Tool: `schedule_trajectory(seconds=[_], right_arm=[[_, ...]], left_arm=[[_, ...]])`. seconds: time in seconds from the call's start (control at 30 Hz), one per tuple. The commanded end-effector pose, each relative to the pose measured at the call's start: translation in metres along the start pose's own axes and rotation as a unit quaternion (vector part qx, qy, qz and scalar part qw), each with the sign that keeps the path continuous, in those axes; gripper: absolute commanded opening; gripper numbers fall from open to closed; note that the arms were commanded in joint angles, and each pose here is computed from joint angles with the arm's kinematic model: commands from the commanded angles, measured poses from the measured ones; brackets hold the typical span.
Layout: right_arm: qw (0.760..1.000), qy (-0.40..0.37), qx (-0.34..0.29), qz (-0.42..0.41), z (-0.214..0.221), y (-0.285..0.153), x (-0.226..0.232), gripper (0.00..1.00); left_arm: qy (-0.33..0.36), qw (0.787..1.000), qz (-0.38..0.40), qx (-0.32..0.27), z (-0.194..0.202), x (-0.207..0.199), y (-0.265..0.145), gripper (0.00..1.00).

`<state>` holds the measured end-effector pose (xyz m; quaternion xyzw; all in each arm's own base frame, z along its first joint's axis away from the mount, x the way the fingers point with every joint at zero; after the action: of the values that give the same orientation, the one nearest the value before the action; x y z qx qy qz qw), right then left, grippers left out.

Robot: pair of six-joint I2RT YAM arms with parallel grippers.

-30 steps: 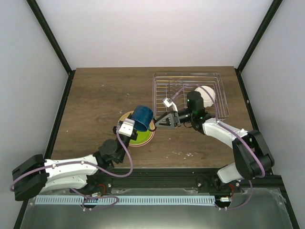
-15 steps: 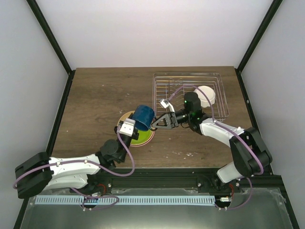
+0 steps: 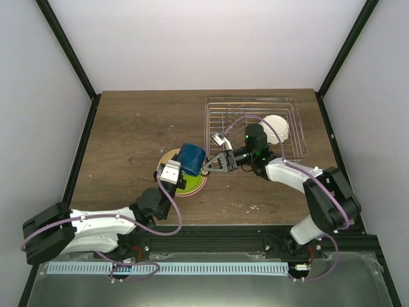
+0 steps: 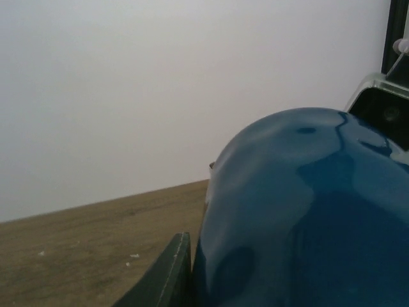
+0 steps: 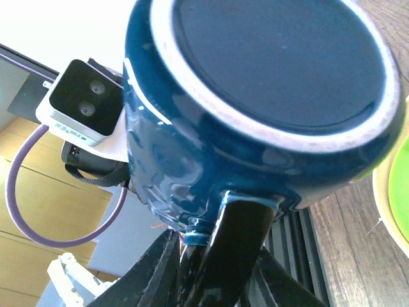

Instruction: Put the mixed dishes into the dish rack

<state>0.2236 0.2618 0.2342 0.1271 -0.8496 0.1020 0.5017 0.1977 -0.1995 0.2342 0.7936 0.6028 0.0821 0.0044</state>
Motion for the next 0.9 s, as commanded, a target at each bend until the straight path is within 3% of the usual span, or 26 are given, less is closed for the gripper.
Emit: schedule_trajectory(seconds=[0.0,0.37,0.6,0.87], right_arm=[[0.996,-0.086,-0.003,-0.012,-0.014,0.007,0.013,0.02],[0.997,-0.076,-0.015,0.008,-0.032,0.011,-0.006,0.01],[0.995,-0.088,-0.021,0.042,-0.044,0.012,-0.015,0.01],[0.988,-0.098,-0.046,0.107,-0.063,0.003,-0.025,0.01]], left_arm=[[-0.046,0.999,-0.011,-0.005,0.003,0.002,0.000,0.24],[-0.059,0.998,-0.028,-0.001,0.016,0.010,-0.006,0.41],[-0.065,0.997,-0.030,0.000,0.018,0.016,-0.011,0.62],[-0.068,0.996,-0.041,0.026,0.027,0.031,-0.023,0.77]])
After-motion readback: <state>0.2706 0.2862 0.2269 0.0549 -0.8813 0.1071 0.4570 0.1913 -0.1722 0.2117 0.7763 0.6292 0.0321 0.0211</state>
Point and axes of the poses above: each gripper's point midway between its finger pads, its own y axis out along the fingers, its own x axis along the line the jaws close on, z = x × y, the point moved 5 cm from there along -y, back along the fingers, and after that the axes turned 3 degrees about y, right-handed, at the moved point
